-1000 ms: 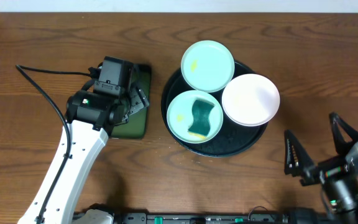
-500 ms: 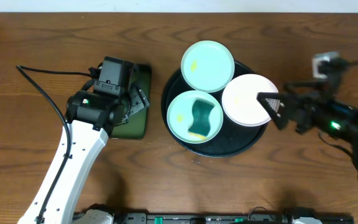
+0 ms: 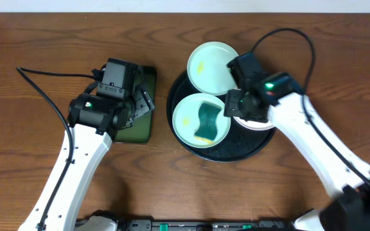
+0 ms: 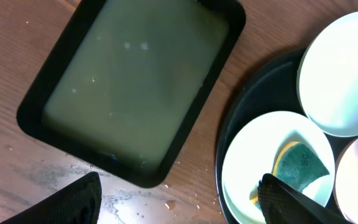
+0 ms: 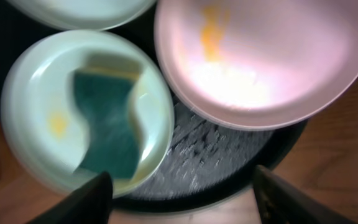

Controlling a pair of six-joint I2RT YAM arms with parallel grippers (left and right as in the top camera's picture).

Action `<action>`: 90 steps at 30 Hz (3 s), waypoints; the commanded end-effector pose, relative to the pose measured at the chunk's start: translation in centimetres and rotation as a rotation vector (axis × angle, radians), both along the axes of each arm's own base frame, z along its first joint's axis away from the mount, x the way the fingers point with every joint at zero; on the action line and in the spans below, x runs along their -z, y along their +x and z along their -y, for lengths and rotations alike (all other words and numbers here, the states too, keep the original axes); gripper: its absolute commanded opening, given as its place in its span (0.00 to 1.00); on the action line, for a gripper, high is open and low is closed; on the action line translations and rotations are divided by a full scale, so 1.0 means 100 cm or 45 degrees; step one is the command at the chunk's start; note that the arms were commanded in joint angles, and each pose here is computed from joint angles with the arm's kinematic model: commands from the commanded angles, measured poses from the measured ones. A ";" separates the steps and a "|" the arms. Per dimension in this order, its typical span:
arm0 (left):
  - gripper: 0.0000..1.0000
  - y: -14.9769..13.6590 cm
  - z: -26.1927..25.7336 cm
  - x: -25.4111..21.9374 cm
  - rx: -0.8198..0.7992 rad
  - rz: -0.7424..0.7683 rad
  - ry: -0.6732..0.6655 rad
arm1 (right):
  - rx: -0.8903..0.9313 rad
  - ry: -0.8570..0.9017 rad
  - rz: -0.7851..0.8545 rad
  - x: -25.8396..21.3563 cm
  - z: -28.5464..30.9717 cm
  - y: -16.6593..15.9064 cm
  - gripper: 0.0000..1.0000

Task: Clean dirty plates on tray and stack at the side
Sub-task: 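Reach the right gripper to the front green plate rim and grasp it, then move the left gripper back and grasp the sponge on the plate, then scrub the green plate with the sponge in the left gripper while right holds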

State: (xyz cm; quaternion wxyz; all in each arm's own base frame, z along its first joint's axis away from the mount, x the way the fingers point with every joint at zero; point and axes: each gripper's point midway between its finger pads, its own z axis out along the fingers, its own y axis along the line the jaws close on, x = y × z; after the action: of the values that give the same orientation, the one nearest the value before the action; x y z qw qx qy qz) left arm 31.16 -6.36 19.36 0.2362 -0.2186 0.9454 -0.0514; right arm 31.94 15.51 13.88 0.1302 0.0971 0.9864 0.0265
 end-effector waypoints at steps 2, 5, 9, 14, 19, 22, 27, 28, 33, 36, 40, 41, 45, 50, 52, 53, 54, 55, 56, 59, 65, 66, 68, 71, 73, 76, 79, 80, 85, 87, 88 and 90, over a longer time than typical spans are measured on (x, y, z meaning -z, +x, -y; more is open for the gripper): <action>0.81 0.001 -0.001 0.001 0.000 -0.009 0.005 | 0.160 -0.036 -0.063 0.043 -0.006 0.013 0.73; 0.81 0.001 0.000 0.000 -0.001 -0.006 0.004 | 0.149 0.000 -0.130 0.062 -0.016 0.013 0.67; 0.81 0.001 0.000 0.000 0.000 -0.003 0.003 | 0.079 0.035 -0.197 0.082 -0.029 0.011 0.70; 0.81 0.000 -0.001 0.001 0.000 -0.011 0.006 | 0.074 -0.008 -0.240 0.097 -0.028 0.009 0.68; 0.81 0.001 0.000 0.003 -0.001 -0.019 0.009 | 0.070 -0.042 -0.276 0.103 -0.022 0.002 0.58; 0.81 0.002 0.000 0.006 -0.001 -0.032 0.012 | 0.064 -0.069 -0.292 0.109 -0.017 -0.003 0.51; 0.81 0.006 0.001 0.014 -0.001 -0.056 0.018 | 0.066 -0.086 -0.319 0.125 -0.011 -0.012 0.31; 0.81 0.007 0.001 0.017 -0.001 -0.066 0.021 | 0.060 -0.087 -0.321 0.127 -0.010 -0.013 0.31; 0.81 0.010 0.002 0.032 0.000 -0.123 0.036 | -0.033 -0.036 -0.315 0.128 -0.020 -0.011 0.32; 0.81 0.011 0.010 0.041 0.035 -0.165 0.004 | -0.033 -0.038 -0.307 0.128 -0.020 -0.010 0.32; 0.81 0.016 0.042 0.044 0.297 -0.161 -0.121 | -0.049 -0.031 -0.290 0.133 -0.020 -0.008 0.31; 0.81 0.017 0.048 0.043 0.345 -0.155 -0.148 | -0.046 -0.029 -0.288 0.135 -0.019 -0.008 0.30; 0.81 0.018 0.053 0.042 0.370 -0.147 -0.176 | -0.030 -0.027 -0.293 0.146 -0.012 -0.012 0.25; 0.81 0.018 0.053 0.042 0.424 -0.140 -0.152 | -0.060 -0.023 -0.298 0.148 -0.012 -0.012 0.20; 0.80 0.017 0.054 0.043 0.448 -0.140 -0.147 | -0.075 -0.012 -0.300 0.148 -0.013 -0.013 0.18; 0.80 0.017 0.055 0.043 0.463 -0.140 -0.147 | -0.083 -0.012 -0.299 0.148 -0.014 -0.012 0.17; 0.79 0.016 0.058 0.043 0.485 -0.143 -0.149 | -0.090 -0.013 -0.298 0.147 -0.014 -0.012 0.16; 0.74 0.015 0.060 0.044 0.502 -0.146 -0.157 | -0.089 -0.013 -0.298 0.147 -0.013 -0.012 0.15; 0.70 0.014 0.065 0.044 0.533 -0.151 -0.174 | -0.089 -0.011 -0.297 0.147 -0.014 -0.012 0.13; 0.67 0.010 0.077 0.050 0.584 -0.179 -0.211 | -0.112 -0.001 -0.293 0.147 -0.016 -0.011 0.13; 0.55 0.011 0.125 0.081 0.741 -0.252 -0.320 | -0.122 0.020 -0.293 0.147 -0.019 -0.011 0.20; 0.62 0.010 0.132 0.087 0.761 -0.265 -0.333 | -0.124 0.020 -0.291 0.147 -0.019 -0.010 0.20; 0.65 0.010 0.142 0.100 0.788 -0.293 -0.332 | -0.136 0.019 -0.290 0.147 -0.019 -0.010 0.21; 0.67 0.012 0.152 0.119 0.813 -0.324 -0.332 | -0.144 0.017 -0.293 0.147 -0.019 -0.011 0.22; 0.67 0.013 0.159 0.130 0.828 -0.339 -0.341 | -0.144 0.016 -0.293 0.147 -0.019 -0.011 0.21; 0.67 0.009 0.175 0.144 0.892 -0.366 -0.394 | -0.136 0.018 -0.291 0.147 -0.017 -0.009 0.21; 0.67 0.006 0.187 0.147 0.930 -0.368 -0.444 | -0.138 0.020 -0.288 0.147 -0.017 -0.009 0.22; 0.67 0.006 0.189 0.147 0.937 -0.366 -0.443 | -0.138 0.019 -0.288 0.147 -0.017 -0.009 0.23; 0.67 0.002 0.199 0.148 0.973 -0.359 -0.435 | -0.137 0.020 -0.286 0.147 -0.017 -0.008 0.23; 0.66 0.001 0.199 0.150 0.970 -0.354 -0.394 | -0.135 0.021 -0.284 0.147 -0.017 -0.008 0.22; 0.66 0.004 0.194 0.154 0.918 -0.354 -0.330 | -0.135 0.021 -0.285 0.147 -0.017 -0.008 0.22; 0.66 0.009 0.188 0.158 0.855 -0.348 -0.269 | -0.135 0.020 -0.286 0.147 -0.017 -0.008 0.22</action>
State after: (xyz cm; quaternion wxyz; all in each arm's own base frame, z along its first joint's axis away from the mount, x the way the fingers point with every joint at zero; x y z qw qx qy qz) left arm 31.13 -26.09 4.29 0.0333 0.0983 0.9649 -0.2411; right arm 31.59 17.88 0.14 0.0290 0.0477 0.9976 0.0400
